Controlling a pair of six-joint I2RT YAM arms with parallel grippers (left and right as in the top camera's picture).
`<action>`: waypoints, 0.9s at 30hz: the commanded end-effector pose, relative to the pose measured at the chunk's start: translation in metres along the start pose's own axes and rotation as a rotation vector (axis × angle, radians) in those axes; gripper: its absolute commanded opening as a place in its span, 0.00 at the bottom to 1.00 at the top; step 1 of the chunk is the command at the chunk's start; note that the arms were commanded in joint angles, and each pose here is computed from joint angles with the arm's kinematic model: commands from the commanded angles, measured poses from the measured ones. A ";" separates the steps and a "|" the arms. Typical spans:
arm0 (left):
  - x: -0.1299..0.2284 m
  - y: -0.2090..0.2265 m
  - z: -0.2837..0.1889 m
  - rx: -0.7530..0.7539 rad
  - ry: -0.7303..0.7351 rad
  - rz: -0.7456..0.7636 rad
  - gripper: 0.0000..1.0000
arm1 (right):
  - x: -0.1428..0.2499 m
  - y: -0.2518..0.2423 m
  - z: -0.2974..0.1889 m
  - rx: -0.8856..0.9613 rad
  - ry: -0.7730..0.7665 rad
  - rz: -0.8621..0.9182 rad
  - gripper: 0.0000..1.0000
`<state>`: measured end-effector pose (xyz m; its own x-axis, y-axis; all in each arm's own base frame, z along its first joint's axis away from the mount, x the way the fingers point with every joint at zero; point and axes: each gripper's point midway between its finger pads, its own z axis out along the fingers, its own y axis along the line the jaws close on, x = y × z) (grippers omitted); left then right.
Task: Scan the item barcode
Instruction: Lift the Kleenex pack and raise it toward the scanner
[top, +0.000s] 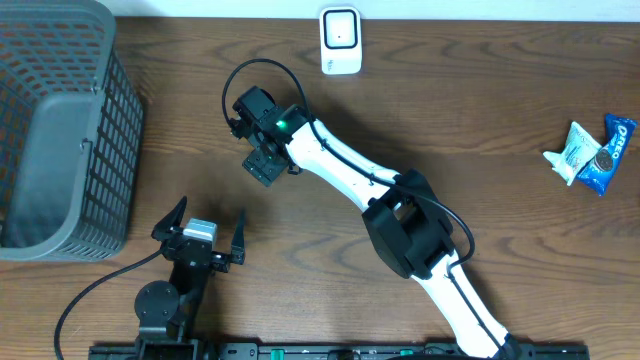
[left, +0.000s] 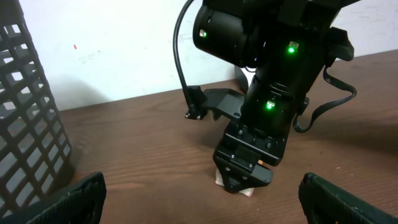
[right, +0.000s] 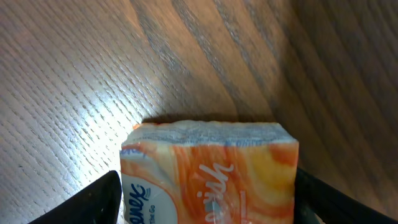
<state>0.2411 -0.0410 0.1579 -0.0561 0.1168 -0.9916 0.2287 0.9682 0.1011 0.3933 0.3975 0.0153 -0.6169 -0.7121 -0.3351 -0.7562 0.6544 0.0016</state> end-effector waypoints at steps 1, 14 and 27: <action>0.014 -0.006 0.001 0.029 0.044 -0.014 0.98 | 0.006 -0.003 0.006 -0.001 0.023 0.068 0.77; 0.014 -0.006 0.001 0.029 0.044 -0.014 0.98 | 0.016 -0.023 -0.044 0.013 0.070 0.230 0.59; 0.014 -0.006 0.001 0.029 0.044 -0.014 0.98 | 0.047 -0.032 -0.051 0.023 0.192 0.290 0.72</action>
<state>0.2411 -0.0410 0.1579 -0.0561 0.1168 -0.9916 0.2287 0.9682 0.1011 0.3712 0.3268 0.0235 -0.8341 -0.5448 -0.0864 -0.5494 0.8345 0.0412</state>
